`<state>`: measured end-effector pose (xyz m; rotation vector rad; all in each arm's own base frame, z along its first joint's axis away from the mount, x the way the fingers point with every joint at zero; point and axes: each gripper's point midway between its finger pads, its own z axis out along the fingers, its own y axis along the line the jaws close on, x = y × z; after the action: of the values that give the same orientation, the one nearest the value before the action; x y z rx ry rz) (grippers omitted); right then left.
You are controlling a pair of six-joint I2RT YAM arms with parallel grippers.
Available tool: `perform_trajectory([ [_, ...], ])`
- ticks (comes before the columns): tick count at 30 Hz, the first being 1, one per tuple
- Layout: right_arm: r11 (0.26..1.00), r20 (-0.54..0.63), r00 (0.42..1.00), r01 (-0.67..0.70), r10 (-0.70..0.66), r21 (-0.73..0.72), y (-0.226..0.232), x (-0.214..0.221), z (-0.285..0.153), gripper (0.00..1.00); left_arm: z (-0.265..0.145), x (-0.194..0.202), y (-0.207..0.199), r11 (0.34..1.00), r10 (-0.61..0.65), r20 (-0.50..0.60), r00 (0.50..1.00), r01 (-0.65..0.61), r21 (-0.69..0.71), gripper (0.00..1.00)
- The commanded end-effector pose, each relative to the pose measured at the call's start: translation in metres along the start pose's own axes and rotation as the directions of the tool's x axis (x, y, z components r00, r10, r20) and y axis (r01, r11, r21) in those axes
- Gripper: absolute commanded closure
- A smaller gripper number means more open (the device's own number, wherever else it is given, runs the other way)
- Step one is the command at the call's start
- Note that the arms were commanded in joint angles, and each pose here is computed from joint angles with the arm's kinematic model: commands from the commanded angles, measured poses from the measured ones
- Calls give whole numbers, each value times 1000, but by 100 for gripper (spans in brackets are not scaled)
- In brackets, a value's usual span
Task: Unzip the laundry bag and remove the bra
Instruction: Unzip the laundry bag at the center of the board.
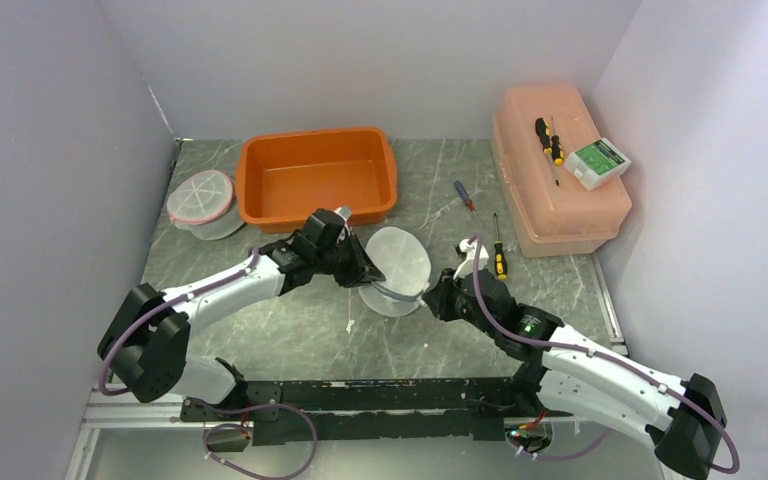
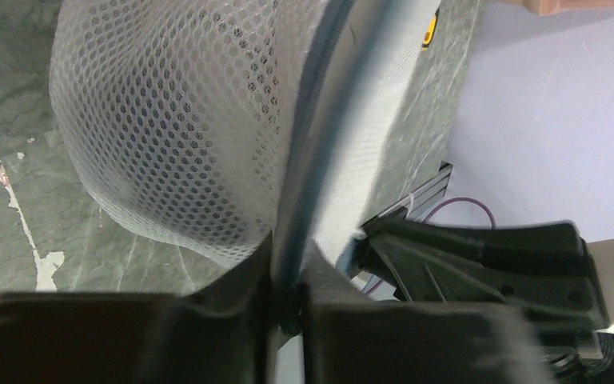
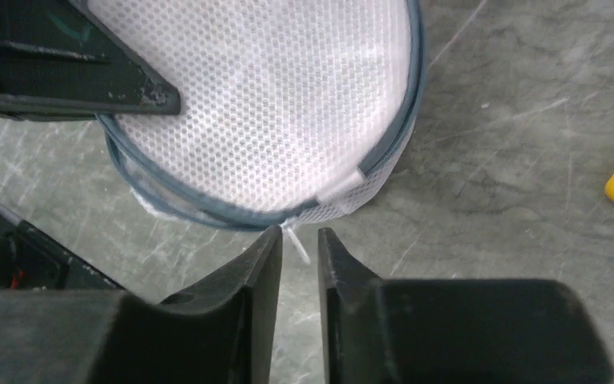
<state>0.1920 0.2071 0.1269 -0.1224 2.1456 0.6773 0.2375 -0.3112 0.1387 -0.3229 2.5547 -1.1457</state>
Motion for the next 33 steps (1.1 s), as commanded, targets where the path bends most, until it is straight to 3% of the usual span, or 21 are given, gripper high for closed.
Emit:
perform_trajectory([
  [1,998,42,998,41,-39,-55,9,-14,-9,58,-4,4,-6,997,44,-18,999,-43,69,65],
  [4,995,48,997,64,-60,-70,11,-21,-23,37,-8,6,-10,994,59,-26,998,-56,90,34],
  [5,995,53,996,72,-68,-72,12,-24,-28,21,-12,6,-13,993,71,-22,997,-69,95,28],
  [6,995,62,995,80,-77,-65,11,-28,-32,15,-16,6,-13,993,85,-22,996,-83,87,26],
  [14,997,168,983,78,-75,-11,3,-49,-32,15,-65,-23,-3,960,276,146,950,-266,-90,18],
  [19,995,199,979,66,-50,-75,15,-50,-23,16,-76,-51,-8,899,435,221,873,-404,-172,19],
  [23,997,176,984,44,-31,-70,15,-45,-16,16,-64,-60,-14,821,571,200,796,-545,-172,18],
  [27,995,150,985,-70,81,-77,7,-38,-11,15,-48,-64,-20,773,635,178,752,-619,-141,16],
  [33,906,28,925,-364,378,-216,14,-21,-2,14,-27,-62,-15,777,630,104,770,-623,-97,17],
])
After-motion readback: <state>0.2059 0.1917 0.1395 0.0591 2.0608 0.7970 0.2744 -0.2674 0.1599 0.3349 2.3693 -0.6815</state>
